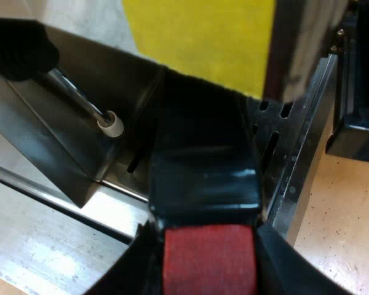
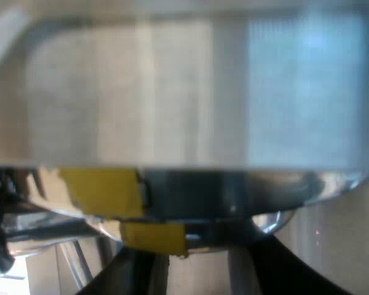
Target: Put the handle in the coffee machine
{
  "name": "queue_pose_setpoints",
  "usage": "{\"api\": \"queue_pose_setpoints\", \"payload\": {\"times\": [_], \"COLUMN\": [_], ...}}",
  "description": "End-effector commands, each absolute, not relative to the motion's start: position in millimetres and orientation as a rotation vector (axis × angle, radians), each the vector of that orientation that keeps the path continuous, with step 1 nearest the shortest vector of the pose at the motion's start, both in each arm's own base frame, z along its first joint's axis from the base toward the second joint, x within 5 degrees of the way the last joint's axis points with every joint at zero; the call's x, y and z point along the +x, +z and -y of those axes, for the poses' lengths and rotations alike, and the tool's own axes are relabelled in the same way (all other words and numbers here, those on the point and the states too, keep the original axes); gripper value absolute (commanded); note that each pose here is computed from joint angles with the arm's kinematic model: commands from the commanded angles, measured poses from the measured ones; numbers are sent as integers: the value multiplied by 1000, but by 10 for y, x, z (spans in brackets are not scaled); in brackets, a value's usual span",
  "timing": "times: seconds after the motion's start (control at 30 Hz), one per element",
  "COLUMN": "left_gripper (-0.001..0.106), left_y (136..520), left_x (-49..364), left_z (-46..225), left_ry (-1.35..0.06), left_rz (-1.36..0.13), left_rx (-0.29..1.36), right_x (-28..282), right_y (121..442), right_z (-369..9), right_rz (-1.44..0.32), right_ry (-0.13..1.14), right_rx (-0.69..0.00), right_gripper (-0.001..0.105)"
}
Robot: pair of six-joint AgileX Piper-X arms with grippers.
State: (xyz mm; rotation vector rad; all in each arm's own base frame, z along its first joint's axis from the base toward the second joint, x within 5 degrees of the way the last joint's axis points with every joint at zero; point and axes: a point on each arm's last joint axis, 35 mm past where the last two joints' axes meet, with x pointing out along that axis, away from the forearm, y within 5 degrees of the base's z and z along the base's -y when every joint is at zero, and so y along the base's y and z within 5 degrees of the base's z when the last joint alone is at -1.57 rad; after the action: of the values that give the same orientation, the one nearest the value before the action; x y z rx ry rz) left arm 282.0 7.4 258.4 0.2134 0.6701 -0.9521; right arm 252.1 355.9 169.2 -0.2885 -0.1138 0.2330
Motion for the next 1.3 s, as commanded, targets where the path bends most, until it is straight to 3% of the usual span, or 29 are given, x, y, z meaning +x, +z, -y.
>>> {"api": "queue_pose_setpoints", "payload": {"times": [0.03, 0.37, 0.47, 0.6, 0.67, 0.93, 1.07, 1.3], "left_gripper": [0, 0, 16, 52, 58, 59, 59, 59], "left_y": [2767, 2767, 2767, 2759, 2753, 2794, 2881, 2973], "left_x": [2843, 2843, 2843, 2830, 2820, 2782, 2732, 2656], "left_z": [-57, -57, -57, -56, -55, -58, -55, -142], "left_ry": [-990, -990, -990, -993, -996, -977, -967, -927], "left_rz": [-566, -566, -566, -578, -587, -595, -564, -547], "left_rx": [201, 201, 201, 193, 188, 219, 268, 268], "right_x": [2561, 2562, 2561, 2562, 2563, 2551, 2548, 2544], "right_y": [1936, 1936, 1939, 1943, 1955, 2037, 2053, 2076], "right_z": [-3573, -3572, -3572, -3564, -3556, -3535, -3530, -3523], "right_rz": [188, 188, 190, 188, 185, 231, 245, 259], "right_ry": [207, 203, 202, 182, 163, 145, 138, 134], "right_rx": [-220, -233, -230, -227, -237, -185, -209, -189], "right_gripper": [27, 27, 27, 27, 27, 27, 27, 27]}}
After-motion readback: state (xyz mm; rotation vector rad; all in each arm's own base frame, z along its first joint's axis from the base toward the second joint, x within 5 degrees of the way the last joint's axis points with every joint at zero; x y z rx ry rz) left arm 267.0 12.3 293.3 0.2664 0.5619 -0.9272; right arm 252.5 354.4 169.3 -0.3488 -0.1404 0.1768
